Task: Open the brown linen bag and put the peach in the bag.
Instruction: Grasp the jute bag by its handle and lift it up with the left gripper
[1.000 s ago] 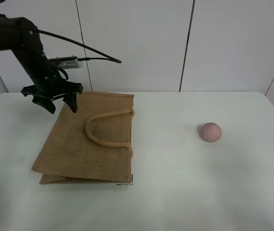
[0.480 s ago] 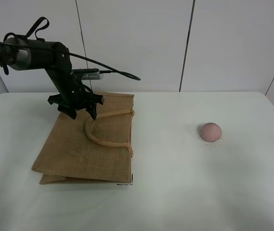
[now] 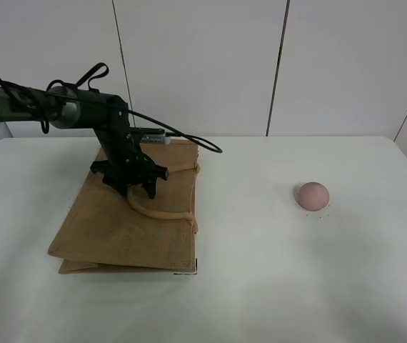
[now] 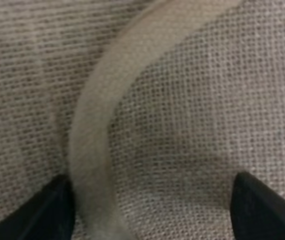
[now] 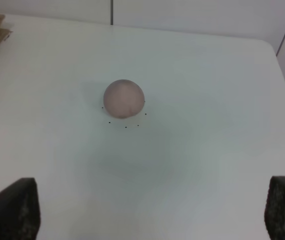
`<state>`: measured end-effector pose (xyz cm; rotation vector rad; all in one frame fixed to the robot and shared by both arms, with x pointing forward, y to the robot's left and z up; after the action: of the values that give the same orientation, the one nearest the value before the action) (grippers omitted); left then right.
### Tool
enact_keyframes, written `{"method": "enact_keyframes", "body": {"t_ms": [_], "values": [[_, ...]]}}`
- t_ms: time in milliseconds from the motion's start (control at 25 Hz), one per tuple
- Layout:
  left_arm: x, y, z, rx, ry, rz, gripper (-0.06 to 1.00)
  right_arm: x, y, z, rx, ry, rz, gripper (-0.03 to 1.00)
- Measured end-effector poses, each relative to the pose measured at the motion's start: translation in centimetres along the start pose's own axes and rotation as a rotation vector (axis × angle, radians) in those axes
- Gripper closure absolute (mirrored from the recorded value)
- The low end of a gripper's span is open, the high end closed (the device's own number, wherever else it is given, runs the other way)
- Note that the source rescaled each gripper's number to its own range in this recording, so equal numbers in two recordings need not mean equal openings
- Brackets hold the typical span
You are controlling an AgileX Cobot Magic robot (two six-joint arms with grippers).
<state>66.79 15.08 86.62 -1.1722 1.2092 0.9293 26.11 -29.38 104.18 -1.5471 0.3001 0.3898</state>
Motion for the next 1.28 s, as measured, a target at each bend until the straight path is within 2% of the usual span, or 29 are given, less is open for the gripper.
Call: {"method": "enact_keyframes", "body": {"t_ms": [240,320,400,560,600,640,840,1160,1280], "values": [[1.6,0.2,0.0,-0.002,-0.008,0.020,0.01,0.0,0.0,0.0,0.000,0.000,0.000,-0.03],[1.8,0.2,0.0,-0.015,-0.010,0.021,0.05,0.0,0.0,0.0,0.000,0.000,0.000,-0.03],[2.0,0.2,0.1,-0.019,-0.019,0.025,0.22,0.0,0.0,0.0,0.000,0.000,0.000,-0.03],[1.6,0.3,0.8,-0.022,-0.070,0.035,0.75,0.0,0.0,0.0,0.000,0.000,0.000,-0.03],[1.3,0.3,0.9,-0.031,-0.079,0.036,0.86,0.0,0.0,0.0,0.000,0.000,0.000,-0.03],[0.9,0.2,0.9,-0.040,-0.086,0.038,0.92,0.0,0.0,0.0,0.000,0.000,0.000,-0.03],[-2.7,0.1,1.3,-0.048,-0.123,0.065,0.93,0.0,0.0,0.0,0.000,0.000,0.000,-0.03],[-15.4,-1.5,1.0,-0.055,-0.096,-0.132,0.94,0.0,0.0,0.0,0.000,0.000,0.000,-0.03],[-19.6,-1.3,0.7,-0.016,-0.069,-0.178,0.94,0.0,0.0,0.0,0.000,0.000,0.000,-0.03]]}}
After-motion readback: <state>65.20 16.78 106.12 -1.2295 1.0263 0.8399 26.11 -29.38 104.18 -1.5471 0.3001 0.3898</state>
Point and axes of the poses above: a point on each arm's last joint axis where the gripper is mounted, x pointing out along that axis toward the gripper, z along the wrist's bending axis when the last joint is at zero, y = z × x, the point moved 3 cm from there along x, pointing out along that axis toward the gripper, and after that the axes turned 2 degrees about x, right-handed, at the moved point
